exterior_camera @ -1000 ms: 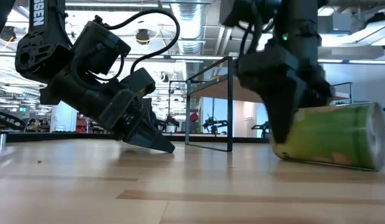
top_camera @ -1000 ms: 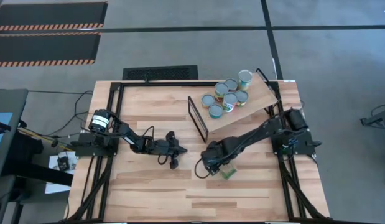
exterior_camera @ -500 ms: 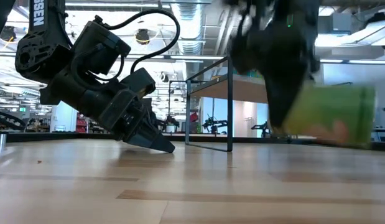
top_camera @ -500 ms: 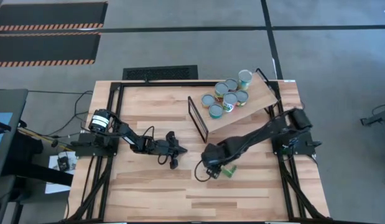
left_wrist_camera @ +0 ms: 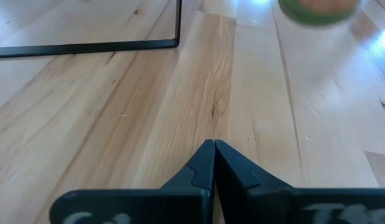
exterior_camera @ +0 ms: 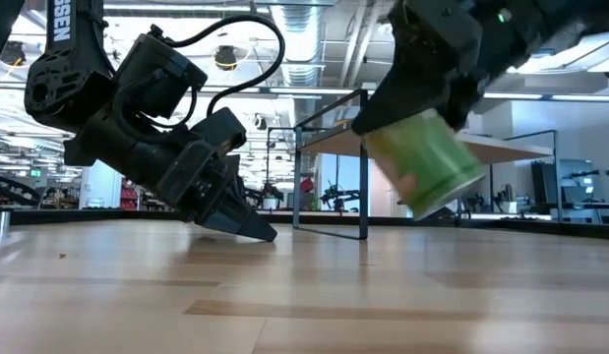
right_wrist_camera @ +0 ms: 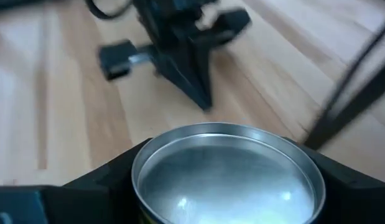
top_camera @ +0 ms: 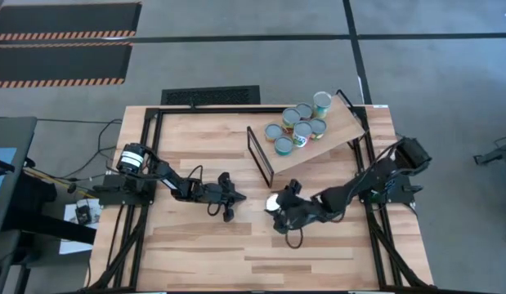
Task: Pick and place cans onto a shelf
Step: Put the canned oranges on the shelf
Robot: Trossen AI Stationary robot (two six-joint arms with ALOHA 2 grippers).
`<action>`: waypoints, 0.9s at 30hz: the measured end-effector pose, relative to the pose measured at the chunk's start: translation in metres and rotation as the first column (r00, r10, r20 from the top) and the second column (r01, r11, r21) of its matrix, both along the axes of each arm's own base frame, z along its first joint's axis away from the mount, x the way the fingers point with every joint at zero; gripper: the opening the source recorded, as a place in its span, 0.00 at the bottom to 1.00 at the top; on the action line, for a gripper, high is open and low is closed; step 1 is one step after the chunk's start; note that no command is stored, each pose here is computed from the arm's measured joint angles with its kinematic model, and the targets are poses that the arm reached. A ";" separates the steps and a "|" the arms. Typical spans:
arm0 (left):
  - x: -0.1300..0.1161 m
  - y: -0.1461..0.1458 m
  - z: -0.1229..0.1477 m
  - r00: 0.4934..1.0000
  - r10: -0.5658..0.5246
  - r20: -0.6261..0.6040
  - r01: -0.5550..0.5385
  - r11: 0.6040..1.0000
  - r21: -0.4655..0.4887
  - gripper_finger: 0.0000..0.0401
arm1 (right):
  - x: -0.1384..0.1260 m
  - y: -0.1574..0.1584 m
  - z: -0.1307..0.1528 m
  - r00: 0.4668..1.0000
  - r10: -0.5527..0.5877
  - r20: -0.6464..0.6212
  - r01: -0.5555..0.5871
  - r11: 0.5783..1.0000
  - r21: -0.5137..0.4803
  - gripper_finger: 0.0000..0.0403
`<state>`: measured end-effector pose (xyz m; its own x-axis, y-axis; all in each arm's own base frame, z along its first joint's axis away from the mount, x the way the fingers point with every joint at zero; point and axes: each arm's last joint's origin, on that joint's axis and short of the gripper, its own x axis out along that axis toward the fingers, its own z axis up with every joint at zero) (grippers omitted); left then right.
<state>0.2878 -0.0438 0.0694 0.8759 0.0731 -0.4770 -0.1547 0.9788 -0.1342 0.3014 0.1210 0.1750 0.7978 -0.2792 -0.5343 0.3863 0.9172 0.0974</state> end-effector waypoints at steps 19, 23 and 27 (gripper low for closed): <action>0.002 0.000 0.003 0.999 0.016 0.045 -0.016 1.000 0.012 0.00 | 0.023 -0.003 -0.059 0.964 0.106 0.244 -0.087 0.992 -0.088 0.80; 0.002 0.000 0.003 0.999 0.015 0.045 -0.016 1.000 0.013 0.00 | 0.022 -0.003 -0.057 0.963 0.132 0.236 -0.117 0.990 -0.075 0.86; 0.002 0.000 0.004 0.999 0.015 0.045 -0.016 1.000 0.013 0.00 | 0.019 -0.003 -0.059 0.970 0.141 0.200 -0.127 0.989 -0.082 0.92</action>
